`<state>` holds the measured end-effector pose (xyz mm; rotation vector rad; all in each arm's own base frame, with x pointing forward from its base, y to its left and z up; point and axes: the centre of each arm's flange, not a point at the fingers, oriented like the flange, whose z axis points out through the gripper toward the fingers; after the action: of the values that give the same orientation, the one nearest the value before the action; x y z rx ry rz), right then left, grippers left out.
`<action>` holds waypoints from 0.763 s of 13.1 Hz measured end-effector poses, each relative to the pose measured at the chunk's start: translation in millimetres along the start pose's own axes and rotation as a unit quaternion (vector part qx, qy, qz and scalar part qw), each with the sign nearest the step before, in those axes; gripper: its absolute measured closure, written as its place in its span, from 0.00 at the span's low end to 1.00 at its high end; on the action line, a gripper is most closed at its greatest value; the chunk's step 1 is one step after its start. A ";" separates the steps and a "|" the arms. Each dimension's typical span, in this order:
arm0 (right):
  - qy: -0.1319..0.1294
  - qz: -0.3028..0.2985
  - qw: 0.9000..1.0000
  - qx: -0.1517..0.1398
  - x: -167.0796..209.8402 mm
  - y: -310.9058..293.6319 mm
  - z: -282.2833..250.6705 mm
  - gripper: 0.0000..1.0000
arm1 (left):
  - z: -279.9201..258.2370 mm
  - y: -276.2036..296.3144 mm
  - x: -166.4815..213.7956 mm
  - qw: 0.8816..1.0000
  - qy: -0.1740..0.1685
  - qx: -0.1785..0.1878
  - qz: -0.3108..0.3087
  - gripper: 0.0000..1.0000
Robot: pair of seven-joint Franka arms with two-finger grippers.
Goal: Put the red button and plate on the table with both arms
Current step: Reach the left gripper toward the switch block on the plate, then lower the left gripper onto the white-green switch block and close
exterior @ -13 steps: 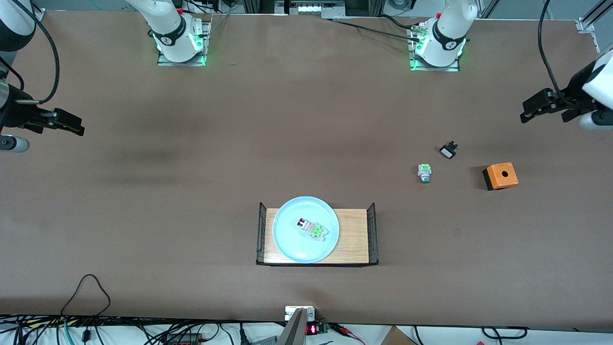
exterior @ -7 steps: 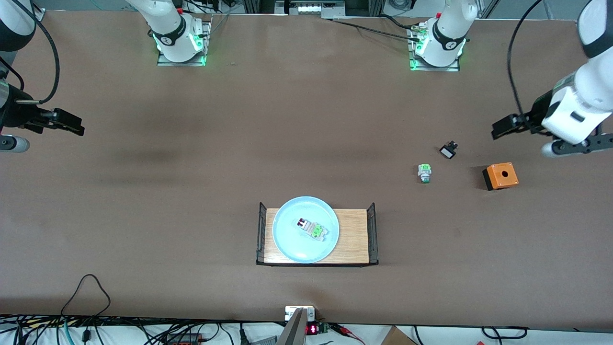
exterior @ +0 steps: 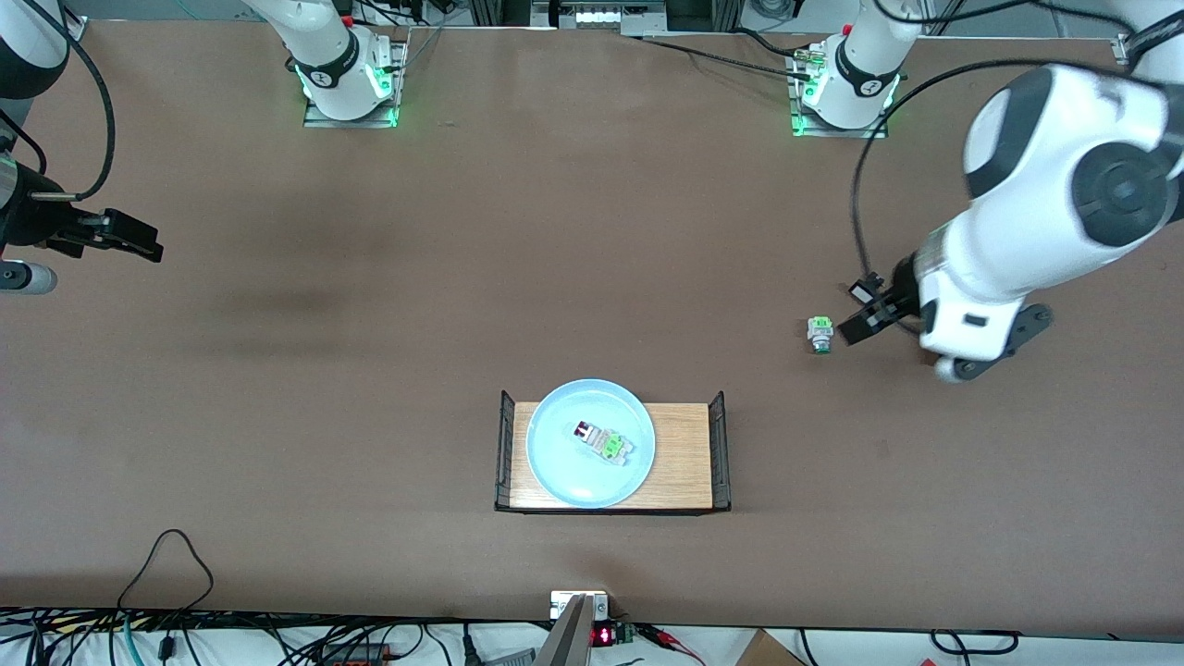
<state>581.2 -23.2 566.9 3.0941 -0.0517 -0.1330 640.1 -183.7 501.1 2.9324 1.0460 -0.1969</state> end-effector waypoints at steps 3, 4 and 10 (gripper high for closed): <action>0.000 0.000 1.000 0.000 0.0 0.0 -0.1 0.00 | 4.8 47.5 -10.8 0.996 0.011 -0.019 -0.087 0.00; 0.000 0.000 1.000 0.000 0.0 0.0 -0.1 0.00 | 4.4 64.1 -14.7 0.992 0.023 -0.032 -0.118 0.00; 0.000 0.000 1.000 0.000 0.1 0.0 -0.1 0.00 | 18.1 139.1 -54.3 0.961 0.078 -0.127 -0.231 0.00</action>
<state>581.3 -23.2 567.0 3.0942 -0.0516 -0.1318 684.3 -326.7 487.0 2.4685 1.6307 0.1574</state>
